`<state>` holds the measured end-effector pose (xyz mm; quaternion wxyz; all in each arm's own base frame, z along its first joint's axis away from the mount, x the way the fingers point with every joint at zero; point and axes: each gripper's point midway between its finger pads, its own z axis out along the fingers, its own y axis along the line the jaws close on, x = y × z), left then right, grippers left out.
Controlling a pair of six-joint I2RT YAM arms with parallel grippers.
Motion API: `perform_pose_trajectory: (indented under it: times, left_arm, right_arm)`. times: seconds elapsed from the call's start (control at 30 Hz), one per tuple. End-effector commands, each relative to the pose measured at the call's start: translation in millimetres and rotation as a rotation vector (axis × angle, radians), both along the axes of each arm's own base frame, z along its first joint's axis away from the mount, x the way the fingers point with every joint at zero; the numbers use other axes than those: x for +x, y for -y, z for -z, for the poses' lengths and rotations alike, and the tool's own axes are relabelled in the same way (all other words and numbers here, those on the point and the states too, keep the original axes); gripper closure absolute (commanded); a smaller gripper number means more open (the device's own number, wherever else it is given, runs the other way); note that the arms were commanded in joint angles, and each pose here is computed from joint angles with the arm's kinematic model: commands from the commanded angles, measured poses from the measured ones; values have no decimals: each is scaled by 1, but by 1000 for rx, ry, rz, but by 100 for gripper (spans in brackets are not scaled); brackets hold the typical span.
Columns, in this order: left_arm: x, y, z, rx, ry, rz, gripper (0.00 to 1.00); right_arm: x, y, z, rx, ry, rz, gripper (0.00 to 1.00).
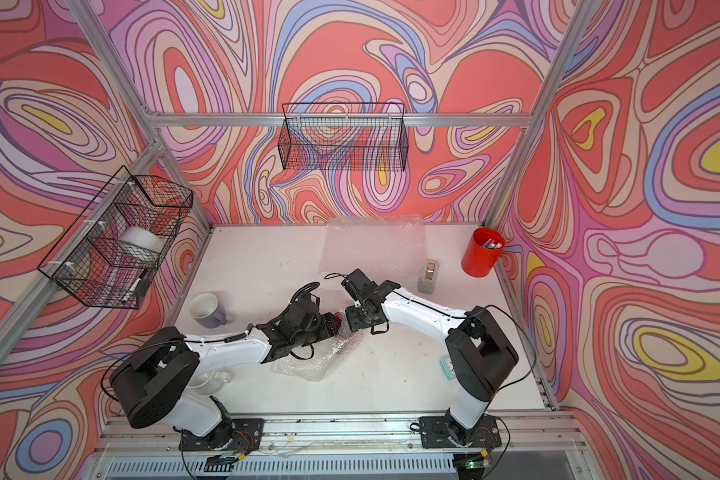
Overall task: Wrap mugs in bubble wrap
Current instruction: Wrap the mug in bubble wrap.
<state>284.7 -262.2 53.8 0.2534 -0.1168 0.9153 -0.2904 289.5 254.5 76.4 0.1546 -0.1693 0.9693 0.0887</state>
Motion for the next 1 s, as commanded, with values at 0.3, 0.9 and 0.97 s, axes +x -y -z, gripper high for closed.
perform_pose_trajectory:
  times: [0.3,0.9,0.97]
  left_arm:
    - [3,-33,-36,114,90,-36,24]
    - [54,-132,-22,249,-50,-81,37]
    - [65,-137,-18,271,-71,-81,39]
  right_arm:
    - [-2,3,25,-103,-52,-65,68]
    - [19,4,7,-219,53,-265,83]
    - [20,2,6,-212,55,-261,83]
